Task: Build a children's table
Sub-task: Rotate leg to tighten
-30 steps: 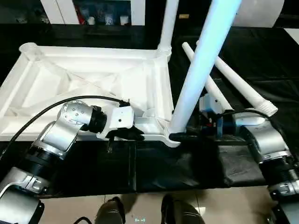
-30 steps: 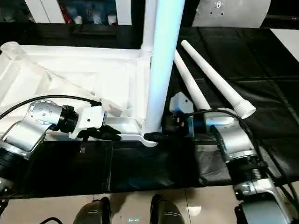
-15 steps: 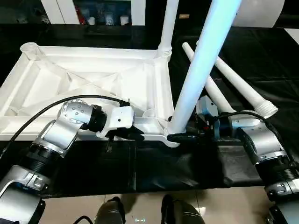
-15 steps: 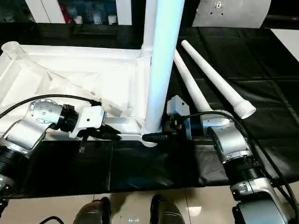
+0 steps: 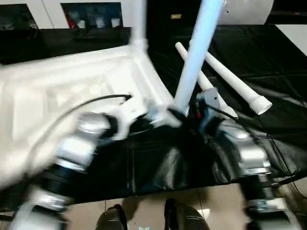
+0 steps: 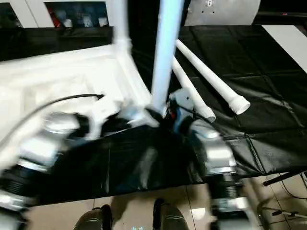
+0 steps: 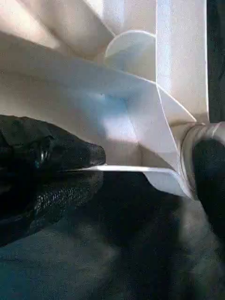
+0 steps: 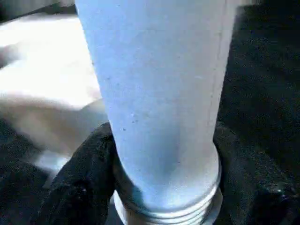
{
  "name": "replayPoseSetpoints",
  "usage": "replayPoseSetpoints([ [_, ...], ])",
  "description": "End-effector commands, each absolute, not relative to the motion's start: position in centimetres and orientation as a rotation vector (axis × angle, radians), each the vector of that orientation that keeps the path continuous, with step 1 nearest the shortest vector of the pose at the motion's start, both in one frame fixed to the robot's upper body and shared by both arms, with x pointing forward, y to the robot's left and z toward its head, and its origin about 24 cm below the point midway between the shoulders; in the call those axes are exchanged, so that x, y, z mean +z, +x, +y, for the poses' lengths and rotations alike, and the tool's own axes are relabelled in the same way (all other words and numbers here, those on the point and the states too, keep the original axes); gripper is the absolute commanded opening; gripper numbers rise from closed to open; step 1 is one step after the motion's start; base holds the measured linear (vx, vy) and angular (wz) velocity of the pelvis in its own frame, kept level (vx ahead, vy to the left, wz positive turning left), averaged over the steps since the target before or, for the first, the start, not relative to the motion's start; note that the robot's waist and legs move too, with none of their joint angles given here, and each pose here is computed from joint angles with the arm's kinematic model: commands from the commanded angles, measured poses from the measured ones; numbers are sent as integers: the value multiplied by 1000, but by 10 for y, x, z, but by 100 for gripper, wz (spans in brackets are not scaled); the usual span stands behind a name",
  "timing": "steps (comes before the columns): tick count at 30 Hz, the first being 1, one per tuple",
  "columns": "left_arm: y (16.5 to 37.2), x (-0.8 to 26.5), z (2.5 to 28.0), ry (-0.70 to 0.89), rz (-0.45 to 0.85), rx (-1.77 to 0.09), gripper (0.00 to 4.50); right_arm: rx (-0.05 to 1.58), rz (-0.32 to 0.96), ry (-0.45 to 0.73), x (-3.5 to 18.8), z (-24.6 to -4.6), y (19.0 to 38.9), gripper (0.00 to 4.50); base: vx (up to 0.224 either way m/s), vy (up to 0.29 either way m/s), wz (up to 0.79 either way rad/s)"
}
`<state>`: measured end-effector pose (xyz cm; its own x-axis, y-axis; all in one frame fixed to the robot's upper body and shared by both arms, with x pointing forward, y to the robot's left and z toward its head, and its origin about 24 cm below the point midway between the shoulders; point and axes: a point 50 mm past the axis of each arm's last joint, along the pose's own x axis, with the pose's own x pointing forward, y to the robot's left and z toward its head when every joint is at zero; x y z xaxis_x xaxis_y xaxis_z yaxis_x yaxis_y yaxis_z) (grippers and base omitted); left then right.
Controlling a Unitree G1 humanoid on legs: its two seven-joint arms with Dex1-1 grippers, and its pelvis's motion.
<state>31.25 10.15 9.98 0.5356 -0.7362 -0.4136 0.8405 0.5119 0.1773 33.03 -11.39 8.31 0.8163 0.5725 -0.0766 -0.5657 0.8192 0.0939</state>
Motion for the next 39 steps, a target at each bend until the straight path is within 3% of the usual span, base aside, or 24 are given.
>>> replayPoseSetpoints([
  [1, 314, 120, 74, 360, 185, -913, 0, 735, 123, 123, 82, -61, 320, 269, 0, 0, 0],
  [4, 312, 125, 59, 356, 154, -903, 0, 644, 134, 125, 78, -58, 323, 269, 0, 0, 0],
  [7, 308, 124, 55, 390, 153, -936, 0, 627, 112, 117, 78, -63, 324, 338, 0, 0, 0],
  [13, 305, 113, 74, 481, 207, -968, 0, 623, 77, 37, 78, -87, 324, 386, 0, 0, 0],
  [19, 298, 104, 100, 548, 257, -1075, 0, 787, 40, -51, 85, -121, 317, 442, 0, 0, 0],
  [22, 296, 99, 113, 589, 279, -1159, 0, 872, 46, -117, 91, -140, 316, 442, 0, 0, 0],
  [26, 293, 97, 123, 603, 300, -1259, 0, 993, 65, -163, 95, -148, 313, 442, 0, 0, 0],
  [32, 292, 98, 138, 641, 323, -1421, 0, 1272, 105, -272, 95, -148, 301, 442, 0, 0, 0],
  [34, 293, 98, 141, 677, 334, -1450, 0, 1318, 130, -268, 93, -147, 299, 442, 0, 0, 0],
  [35, 294, 99, 142, 692, 337, -1462, 0, 1330, 138, -267, 92, -147, 299, 408, 0, 0, 0],
  [39, 294, 99, 144, 714, 344, -1495, 0, 1359, 152, -252, 92, -145, 301, 403, 0, 0, 0],
])
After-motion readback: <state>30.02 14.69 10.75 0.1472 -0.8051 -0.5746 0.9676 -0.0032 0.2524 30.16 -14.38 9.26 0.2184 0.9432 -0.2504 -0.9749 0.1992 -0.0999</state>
